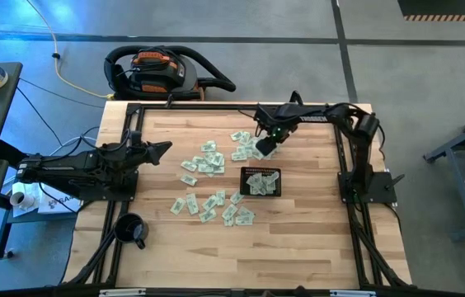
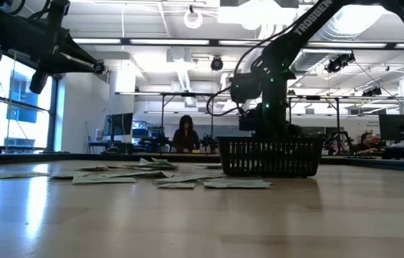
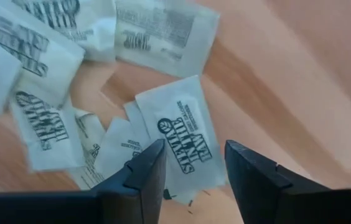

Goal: Pick and place Stevia / Truvia into bins
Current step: Put the green stevia packet into the black bin

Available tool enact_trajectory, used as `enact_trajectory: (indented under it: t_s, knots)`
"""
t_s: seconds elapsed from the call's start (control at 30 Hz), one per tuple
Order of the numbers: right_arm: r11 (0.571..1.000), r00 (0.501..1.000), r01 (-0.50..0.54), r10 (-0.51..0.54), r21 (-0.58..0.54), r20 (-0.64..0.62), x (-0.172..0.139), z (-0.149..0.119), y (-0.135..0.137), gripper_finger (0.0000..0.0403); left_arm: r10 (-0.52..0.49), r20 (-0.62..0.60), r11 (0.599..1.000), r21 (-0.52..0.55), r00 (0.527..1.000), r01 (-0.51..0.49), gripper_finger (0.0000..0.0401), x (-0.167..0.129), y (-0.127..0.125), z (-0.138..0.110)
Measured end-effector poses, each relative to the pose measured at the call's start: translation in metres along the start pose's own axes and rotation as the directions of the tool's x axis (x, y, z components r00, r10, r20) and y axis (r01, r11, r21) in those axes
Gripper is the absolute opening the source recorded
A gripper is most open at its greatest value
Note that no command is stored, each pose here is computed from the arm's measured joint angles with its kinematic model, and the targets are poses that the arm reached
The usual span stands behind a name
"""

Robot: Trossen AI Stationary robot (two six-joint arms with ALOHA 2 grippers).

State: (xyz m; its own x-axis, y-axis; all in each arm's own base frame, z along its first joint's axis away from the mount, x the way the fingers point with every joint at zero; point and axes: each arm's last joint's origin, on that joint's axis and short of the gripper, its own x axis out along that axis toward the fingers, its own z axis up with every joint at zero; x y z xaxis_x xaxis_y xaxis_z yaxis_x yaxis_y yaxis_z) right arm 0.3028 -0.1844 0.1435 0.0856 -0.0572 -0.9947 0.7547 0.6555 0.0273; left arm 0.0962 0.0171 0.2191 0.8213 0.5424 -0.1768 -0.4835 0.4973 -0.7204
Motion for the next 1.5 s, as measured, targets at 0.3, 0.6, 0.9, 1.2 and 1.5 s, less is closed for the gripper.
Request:
enact_trajectory:
  t_s: [0.3,0.6,0.9,1.2,1.5]
  knots:
    - [0.999,0.999,-0.03,0.031,0.029,-0.024,0.004,0.004,0.001,0.011,-0.006,0.007,1.0,-0.006,1.0,0.006,0.0111,0.0,-0.001,0.001]
    - [0.999,1.0,-0.029,0.029,0.021,-0.005,-0.016,0.018,0.004,0.0008,-0.006,0.007,1.0,-0.006,1.0,0.006,0.0111,0.0,-0.001,0.001]
    - [0.996,0.997,-0.038,0.043,-0.077,0.06,-0.071,0.038,0.02,0.0003,-0.006,0.007,1.0,-0.006,1.0,0.006,0.0111,0.0,-0.001,0.001]
    - [0.882,0.952,-0.282,0.209,-0.377,-0.223,-0.102,-0.004,0.082,0.0002,-0.006,0.006,1.0,0.003,1.0,0.006,0.0111,0.0,-0.001,0.001]
    - [0.874,0.96,-0.246,0.158,-0.42,-0.233,-0.068,-0.046,0.131,0.0034,-0.008,0.003,0.998,0.06,1.0,0.008,0.0111,0.0,-0.001,0.0]
